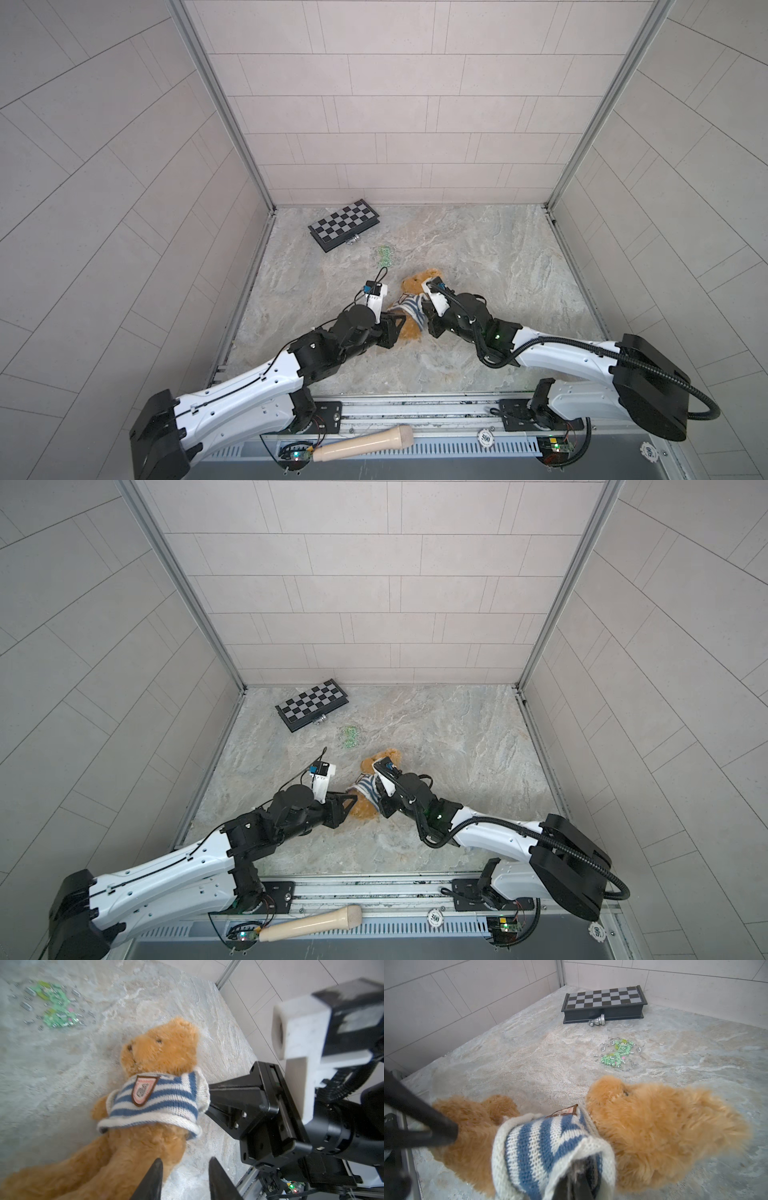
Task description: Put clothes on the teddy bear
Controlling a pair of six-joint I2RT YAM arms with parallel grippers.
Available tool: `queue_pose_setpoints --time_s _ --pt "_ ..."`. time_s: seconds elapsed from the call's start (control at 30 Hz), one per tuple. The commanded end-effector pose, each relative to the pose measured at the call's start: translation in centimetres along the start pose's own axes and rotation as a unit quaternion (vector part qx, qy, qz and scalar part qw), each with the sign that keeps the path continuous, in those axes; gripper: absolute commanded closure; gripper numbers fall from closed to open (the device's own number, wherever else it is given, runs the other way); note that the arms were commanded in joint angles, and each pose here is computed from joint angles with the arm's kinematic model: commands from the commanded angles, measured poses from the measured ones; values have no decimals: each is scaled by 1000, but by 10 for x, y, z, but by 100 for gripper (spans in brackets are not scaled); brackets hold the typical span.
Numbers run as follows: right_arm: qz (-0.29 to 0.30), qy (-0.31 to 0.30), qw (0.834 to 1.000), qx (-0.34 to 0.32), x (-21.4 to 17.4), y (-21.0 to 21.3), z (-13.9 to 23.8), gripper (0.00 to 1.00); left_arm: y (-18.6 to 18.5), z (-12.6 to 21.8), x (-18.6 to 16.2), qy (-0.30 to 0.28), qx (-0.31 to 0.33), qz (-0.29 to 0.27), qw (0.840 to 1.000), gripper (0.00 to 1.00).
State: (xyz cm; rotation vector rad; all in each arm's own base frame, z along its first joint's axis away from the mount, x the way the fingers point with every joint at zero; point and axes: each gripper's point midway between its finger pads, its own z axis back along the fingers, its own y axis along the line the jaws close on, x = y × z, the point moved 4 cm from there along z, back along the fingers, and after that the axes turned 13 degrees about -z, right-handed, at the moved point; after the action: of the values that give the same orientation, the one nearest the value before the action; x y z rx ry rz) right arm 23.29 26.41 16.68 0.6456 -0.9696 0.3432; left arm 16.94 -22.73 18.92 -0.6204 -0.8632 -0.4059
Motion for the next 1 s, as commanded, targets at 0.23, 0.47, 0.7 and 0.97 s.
queue_pose_setpoints --time_s 0.23,0.47,0.7,0.97 --pt "-17 -48 998 24 22 19 5 100 -18 -25 20 -21 4 18 1000 69" --pt "-11 -50 998 37 18 28 8 100 -1 -35 12 -6 70 20 997 75" --pt "-8 -52 998 41 16 30 9 100 12 -31 9 -1 114 13 993 79" --pt "4 -52 997 64 15 40 10 100 19 -32 7 1 128 12 992 78"
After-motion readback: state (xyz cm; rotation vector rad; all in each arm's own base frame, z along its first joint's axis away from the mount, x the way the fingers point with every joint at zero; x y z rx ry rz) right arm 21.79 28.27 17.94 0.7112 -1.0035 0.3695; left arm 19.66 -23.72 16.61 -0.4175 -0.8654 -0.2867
